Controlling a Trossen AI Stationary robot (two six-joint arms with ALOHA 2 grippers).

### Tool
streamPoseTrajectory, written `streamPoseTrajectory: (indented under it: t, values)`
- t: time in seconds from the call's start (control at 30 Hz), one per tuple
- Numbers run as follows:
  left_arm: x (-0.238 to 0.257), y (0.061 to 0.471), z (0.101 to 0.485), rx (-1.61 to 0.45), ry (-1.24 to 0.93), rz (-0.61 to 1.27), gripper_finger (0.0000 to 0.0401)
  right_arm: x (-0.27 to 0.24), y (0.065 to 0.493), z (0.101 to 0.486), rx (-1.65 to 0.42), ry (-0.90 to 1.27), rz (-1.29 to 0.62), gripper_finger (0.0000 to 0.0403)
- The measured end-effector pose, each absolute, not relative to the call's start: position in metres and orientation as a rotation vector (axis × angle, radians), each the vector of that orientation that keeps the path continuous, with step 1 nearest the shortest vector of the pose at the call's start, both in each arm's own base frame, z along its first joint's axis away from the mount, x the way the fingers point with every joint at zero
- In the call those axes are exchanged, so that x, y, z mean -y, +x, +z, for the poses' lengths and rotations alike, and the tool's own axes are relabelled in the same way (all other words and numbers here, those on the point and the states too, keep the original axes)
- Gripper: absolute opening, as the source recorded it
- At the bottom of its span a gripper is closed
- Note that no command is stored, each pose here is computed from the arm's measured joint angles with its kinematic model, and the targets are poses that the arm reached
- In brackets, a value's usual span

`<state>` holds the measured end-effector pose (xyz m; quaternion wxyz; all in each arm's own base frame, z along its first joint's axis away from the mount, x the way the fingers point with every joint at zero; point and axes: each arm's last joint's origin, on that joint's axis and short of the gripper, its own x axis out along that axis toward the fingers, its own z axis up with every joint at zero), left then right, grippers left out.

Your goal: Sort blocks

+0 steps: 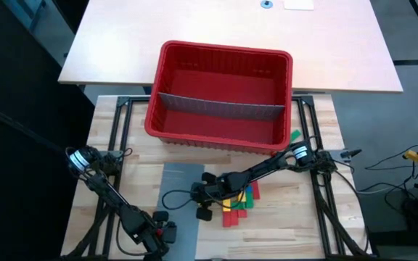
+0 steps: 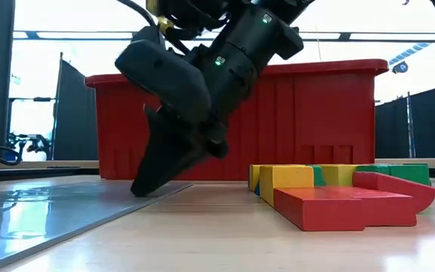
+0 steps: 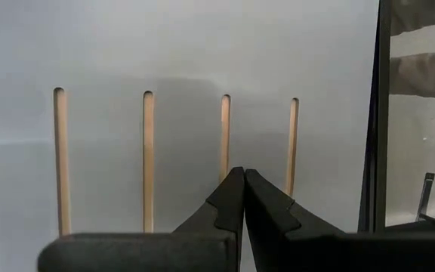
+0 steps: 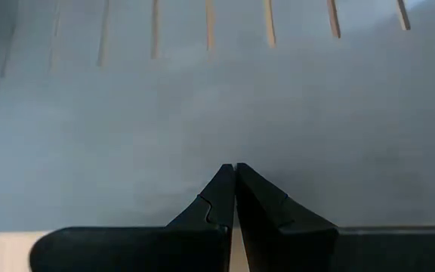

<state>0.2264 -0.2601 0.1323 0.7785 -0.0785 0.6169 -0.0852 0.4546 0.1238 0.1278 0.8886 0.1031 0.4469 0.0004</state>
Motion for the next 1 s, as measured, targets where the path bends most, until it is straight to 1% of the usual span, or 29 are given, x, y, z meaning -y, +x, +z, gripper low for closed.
streamPoseTrajectory:
  t: [0.27, 0.7, 0.83, 1.0]
  values:
    - [0.258, 0.225, 0.134, -1.342, -0.162, -0.169, 0.0000, -0.124, 0.449, 0.123, -0.992, 0.221, 0.028, 0.0000]
    - [0.244, 0.216, 0.133, -1.446, -0.071, -0.049, 0.0000, -0.147, 0.435, 0.118, -1.083, 0.194, 0.089, 0.0000]
    - [0.242, 0.214, 0.135, -1.455, -0.100, 0.003, 0.0000, -0.153, 0.432, 0.118, -1.097, 0.205, 0.132, 0.0000]
    - [0.238, 0.211, 0.144, -1.429, -0.209, 0.110, 0.0000, -0.157, 0.431, 0.119, -1.099, 0.206, 0.155, 0.0000]
